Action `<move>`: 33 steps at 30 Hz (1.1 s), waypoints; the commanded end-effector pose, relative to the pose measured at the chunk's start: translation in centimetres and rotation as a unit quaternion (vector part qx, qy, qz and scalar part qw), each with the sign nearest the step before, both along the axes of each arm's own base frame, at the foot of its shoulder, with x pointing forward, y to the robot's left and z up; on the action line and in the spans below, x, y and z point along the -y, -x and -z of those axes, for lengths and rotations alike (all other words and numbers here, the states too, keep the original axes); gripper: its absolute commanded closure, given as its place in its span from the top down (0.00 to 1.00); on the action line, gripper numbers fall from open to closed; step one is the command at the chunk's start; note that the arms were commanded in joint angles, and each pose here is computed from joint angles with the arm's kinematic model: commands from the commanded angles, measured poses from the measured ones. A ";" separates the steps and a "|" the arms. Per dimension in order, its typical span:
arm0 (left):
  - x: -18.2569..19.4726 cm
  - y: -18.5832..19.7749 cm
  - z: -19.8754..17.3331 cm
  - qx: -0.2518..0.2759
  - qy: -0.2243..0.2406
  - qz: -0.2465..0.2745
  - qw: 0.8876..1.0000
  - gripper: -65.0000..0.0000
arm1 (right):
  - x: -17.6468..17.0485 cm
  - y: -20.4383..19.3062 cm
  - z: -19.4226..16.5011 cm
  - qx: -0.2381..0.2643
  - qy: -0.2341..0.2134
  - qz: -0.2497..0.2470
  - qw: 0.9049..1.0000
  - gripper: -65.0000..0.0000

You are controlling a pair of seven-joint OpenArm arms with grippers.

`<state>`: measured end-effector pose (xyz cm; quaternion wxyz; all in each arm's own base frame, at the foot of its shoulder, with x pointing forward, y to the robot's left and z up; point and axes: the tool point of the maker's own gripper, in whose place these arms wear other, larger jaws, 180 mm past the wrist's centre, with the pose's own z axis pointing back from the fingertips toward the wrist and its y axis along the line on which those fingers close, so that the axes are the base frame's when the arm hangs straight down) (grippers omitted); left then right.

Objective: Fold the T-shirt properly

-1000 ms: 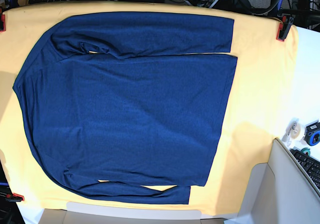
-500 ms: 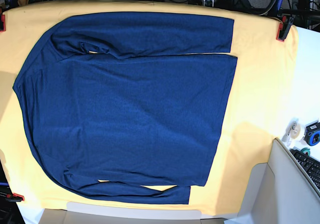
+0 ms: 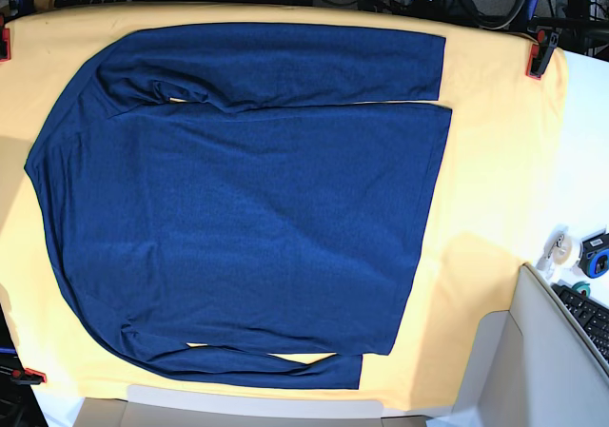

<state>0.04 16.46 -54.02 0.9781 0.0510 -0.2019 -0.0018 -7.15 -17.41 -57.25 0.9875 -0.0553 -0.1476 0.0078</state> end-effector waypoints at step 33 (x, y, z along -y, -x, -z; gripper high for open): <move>5.1 -7.6 -15.3 0.130 0.039 0.161 0.977 0.10 | 8.1 -15.4 -25.0 0.345 -0.078 0.152 0.923 0.00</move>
